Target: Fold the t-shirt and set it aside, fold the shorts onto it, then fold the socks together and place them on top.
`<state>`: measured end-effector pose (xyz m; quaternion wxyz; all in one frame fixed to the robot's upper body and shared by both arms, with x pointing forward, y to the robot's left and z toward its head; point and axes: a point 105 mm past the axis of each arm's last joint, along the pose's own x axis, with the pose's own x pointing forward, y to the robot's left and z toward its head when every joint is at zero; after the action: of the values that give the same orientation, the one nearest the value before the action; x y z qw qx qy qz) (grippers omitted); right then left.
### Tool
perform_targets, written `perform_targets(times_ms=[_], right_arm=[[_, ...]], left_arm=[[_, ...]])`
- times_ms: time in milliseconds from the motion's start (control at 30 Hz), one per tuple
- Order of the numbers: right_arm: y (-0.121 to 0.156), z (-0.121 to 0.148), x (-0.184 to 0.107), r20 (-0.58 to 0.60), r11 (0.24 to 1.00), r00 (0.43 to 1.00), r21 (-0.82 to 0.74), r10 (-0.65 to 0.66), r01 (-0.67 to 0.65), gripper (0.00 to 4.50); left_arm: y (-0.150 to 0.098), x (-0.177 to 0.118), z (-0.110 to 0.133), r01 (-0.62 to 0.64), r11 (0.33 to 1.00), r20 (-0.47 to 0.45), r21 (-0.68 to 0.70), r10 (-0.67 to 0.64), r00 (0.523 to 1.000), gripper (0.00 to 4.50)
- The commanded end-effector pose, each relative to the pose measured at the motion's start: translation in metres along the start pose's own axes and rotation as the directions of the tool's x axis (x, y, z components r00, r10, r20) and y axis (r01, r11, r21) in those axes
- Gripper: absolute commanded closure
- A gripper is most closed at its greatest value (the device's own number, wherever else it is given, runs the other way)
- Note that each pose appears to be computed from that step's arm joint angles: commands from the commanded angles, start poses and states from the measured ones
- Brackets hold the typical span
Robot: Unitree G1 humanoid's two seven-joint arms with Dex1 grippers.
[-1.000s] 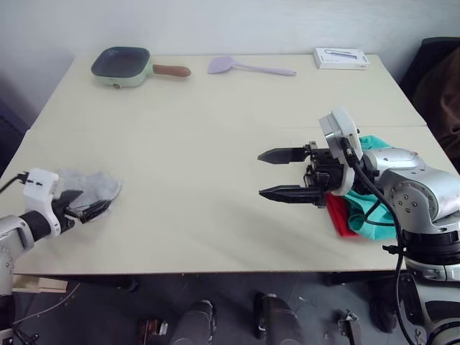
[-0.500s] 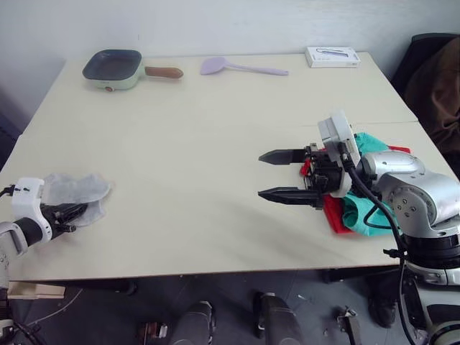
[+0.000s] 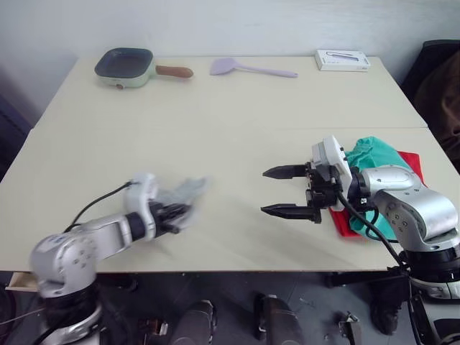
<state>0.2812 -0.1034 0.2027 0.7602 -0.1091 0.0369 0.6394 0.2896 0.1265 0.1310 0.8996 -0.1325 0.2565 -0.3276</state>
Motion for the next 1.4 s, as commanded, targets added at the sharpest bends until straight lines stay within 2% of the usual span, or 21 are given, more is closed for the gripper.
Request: perform_targets(times_ms=[33,133,233,333,467,667,867,900,1033,1100,1233,1400], right_arm=[[0.002,-0.001,-0.001,-0.026,0.998,1.000,-0.055,-0.012,0.010,0.00],[-0.001,-0.004,-0.001,-0.030,0.998,0.999,-0.052,-0.033,0.032,0.00],[-0.004,-0.005,-0.002,-0.033,0.997,0.998,-0.054,-0.060,0.058,0.00],[-0.007,-0.006,-0.003,-0.032,0.995,0.996,-0.057,-0.083,0.081,0.00],[-0.007,-0.006,-0.005,-0.025,0.994,0.995,-0.046,-0.099,0.098,0.00],[-0.011,-0.007,-0.002,-0.014,0.992,0.993,-0.043,-0.117,0.116,0.00],[-0.012,-0.005,0.001,-0.005,0.994,0.995,-0.045,-0.104,0.104,0.00],[-0.012,-0.005,0.002,-0.006,0.994,0.995,-0.046,-0.103,0.103,0.00],[-0.011,-0.006,0.005,-0.013,0.995,0.996,-0.048,-0.086,0.085,0.00],[-0.011,-0.006,0.007,-0.018,0.996,0.997,-0.050,-0.078,0.077,0.00],[-0.010,-0.007,0.008,-0.029,0.996,0.997,-0.057,-0.066,0.064,0.00],[-0.009,-0.008,0.009,-0.035,0.997,0.998,-0.059,-0.055,0.053,0.00]], left_arm=[[-0.019,0.021,0.007,0.015,0.999,-0.022,0.038,-0.015,1.000,4.46],[-0.029,0.037,0.008,0.041,0.997,-0.059,0.064,-0.037,0.998,4.46],[-0.035,0.052,0.012,0.049,0.997,-0.056,0.067,-0.046,0.997,4.46],[-0.036,0.053,0.015,0.044,0.995,-0.062,0.093,-0.038,0.997,4.46],[-0.021,0.035,0.024,-0.011,0.993,-0.038,0.117,0.015,0.999,3.63],[-0.010,0.009,0.028,-0.058,0.985,-0.046,0.165,0.066,0.997,1.81],[0.000,-0.014,0.032,-0.125,0.956,-0.057,0.266,0.145,0.988,0.17],[0.002,-0.016,0.031,-0.133,0.952,-0.061,0.277,0.156,0.986,0.01],[0.030,-0.037,0.031,-0.200,0.946,-0.062,0.255,0.222,0.973,0.01],[0.036,-0.046,0.029,-0.179,0.960,-0.066,0.217,0.198,0.978,0.01],[0.034,-0.051,0.028,-0.106,0.983,-0.049,0.150,0.115,0.992,0.01],[0.021,-0.038,0.025,-0.008,0.991,-0.051,0.136,0.015,0.999,0.01]])
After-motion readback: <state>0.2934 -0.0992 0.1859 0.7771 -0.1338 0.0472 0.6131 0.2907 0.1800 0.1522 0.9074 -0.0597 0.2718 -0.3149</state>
